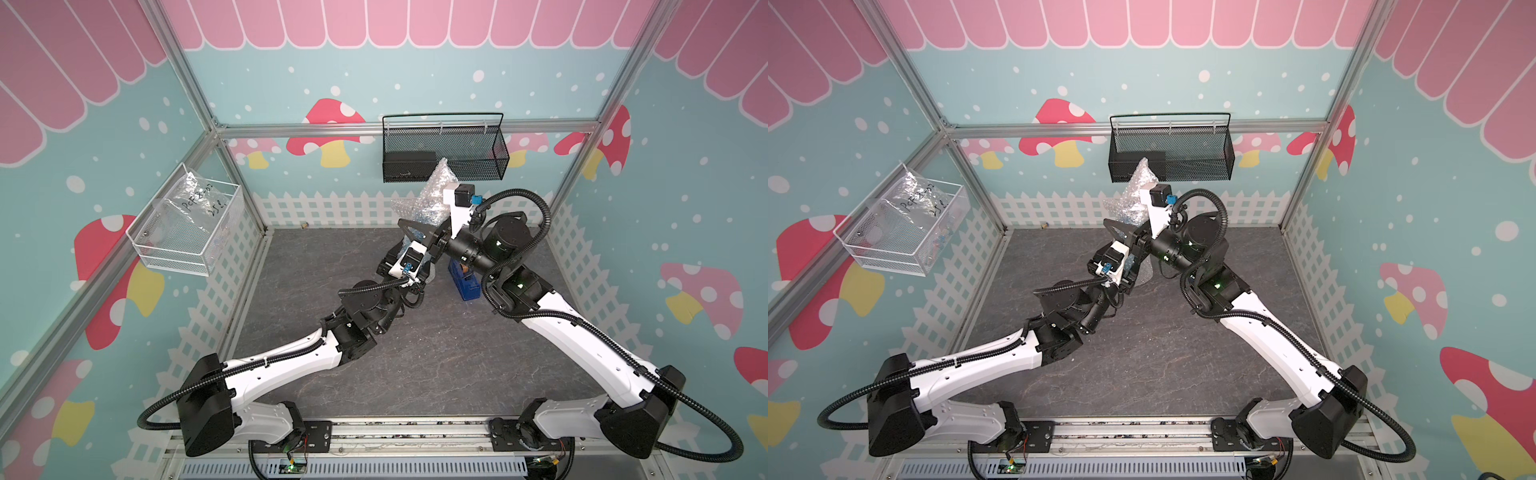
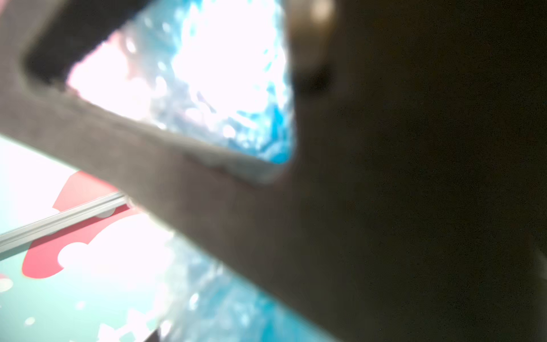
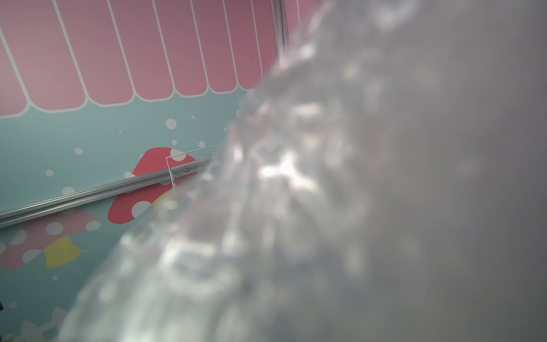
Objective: Wrap wine bottles in bubble wrap
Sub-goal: Wrap the wine bottle in bubble wrap.
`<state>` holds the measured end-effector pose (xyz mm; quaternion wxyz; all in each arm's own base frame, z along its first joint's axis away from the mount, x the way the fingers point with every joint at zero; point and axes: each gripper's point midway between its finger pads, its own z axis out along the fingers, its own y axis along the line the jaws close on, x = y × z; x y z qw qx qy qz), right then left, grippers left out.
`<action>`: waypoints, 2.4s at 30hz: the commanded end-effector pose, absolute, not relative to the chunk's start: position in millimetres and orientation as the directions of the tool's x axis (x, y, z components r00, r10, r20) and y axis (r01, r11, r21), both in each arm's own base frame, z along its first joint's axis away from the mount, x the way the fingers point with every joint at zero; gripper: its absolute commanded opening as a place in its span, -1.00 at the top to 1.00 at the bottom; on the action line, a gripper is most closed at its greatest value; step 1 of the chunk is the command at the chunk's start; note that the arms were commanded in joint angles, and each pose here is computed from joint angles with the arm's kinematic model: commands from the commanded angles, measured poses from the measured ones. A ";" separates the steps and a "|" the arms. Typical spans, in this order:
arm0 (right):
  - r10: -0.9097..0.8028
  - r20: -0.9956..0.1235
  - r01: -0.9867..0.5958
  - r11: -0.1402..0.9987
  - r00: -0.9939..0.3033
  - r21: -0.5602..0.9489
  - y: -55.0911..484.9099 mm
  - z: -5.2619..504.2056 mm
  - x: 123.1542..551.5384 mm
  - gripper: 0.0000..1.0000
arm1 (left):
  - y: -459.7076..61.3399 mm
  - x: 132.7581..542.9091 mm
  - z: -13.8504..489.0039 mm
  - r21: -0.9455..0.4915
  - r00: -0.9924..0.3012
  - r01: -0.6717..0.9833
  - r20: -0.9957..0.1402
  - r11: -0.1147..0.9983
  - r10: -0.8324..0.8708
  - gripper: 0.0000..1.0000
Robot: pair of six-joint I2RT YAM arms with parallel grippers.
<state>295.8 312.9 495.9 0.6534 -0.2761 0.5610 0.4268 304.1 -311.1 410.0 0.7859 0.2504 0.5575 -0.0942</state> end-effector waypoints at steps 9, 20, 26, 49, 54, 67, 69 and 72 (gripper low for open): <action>0.281 -0.954 -0.994 0.065 0.101 -0.087 314.4 511.7 215.3 -0.87 | -310.8 213.9 454.9 0.235 0.340 0.881 -0.918 0.411 -0.203 0.40; 0.271 -0.963 -0.967 -0.246 -0.002 -0.068 326.7 505.5 201.9 -0.78 | -319.6 172.9 460.3 0.227 0.254 0.961 -0.950 0.156 -0.183 0.40; 0.279 -0.960 -0.945 -0.314 0.003 -0.094 325.3 509.0 193.1 0.10 | -319.6 184.8 453.2 0.198 0.226 0.962 -0.965 0.189 -0.135 0.28; 0.290 -0.936 -0.942 0.319 0.198 -0.100 310.0 541.4 266.6 0.69 | -280.1 254.6 453.1 0.175 0.316 0.730 -0.944 0.660 -0.099 -0.98; 0.325 -0.923 -0.945 0.310 0.204 -0.100 304.0 553.9 256.0 0.69 | -309.6 275.1 431.5 0.175 0.284 0.749 -0.956 0.639 -0.071 -0.98; 0.433 -0.871 -0.921 0.386 0.232 -0.053 277.3 588.7 249.5 0.70 | -321.8 312.4 348.0 0.107 0.159 0.702 -0.987 0.704 -0.008 -0.20; 0.432 -0.875 -0.920 0.389 0.221 -0.041 278.5 585.6 253.6 0.70 | -321.9 311.2 345.7 0.108 0.161 0.706 -0.987 0.700 -0.009 0.02; 0.434 -0.874 -0.915 0.401 0.221 -0.032 276.1 584.7 257.7 0.68 | -319.8 308.5 339.7 0.111 0.154 0.708 -0.988 0.697 0.000 0.50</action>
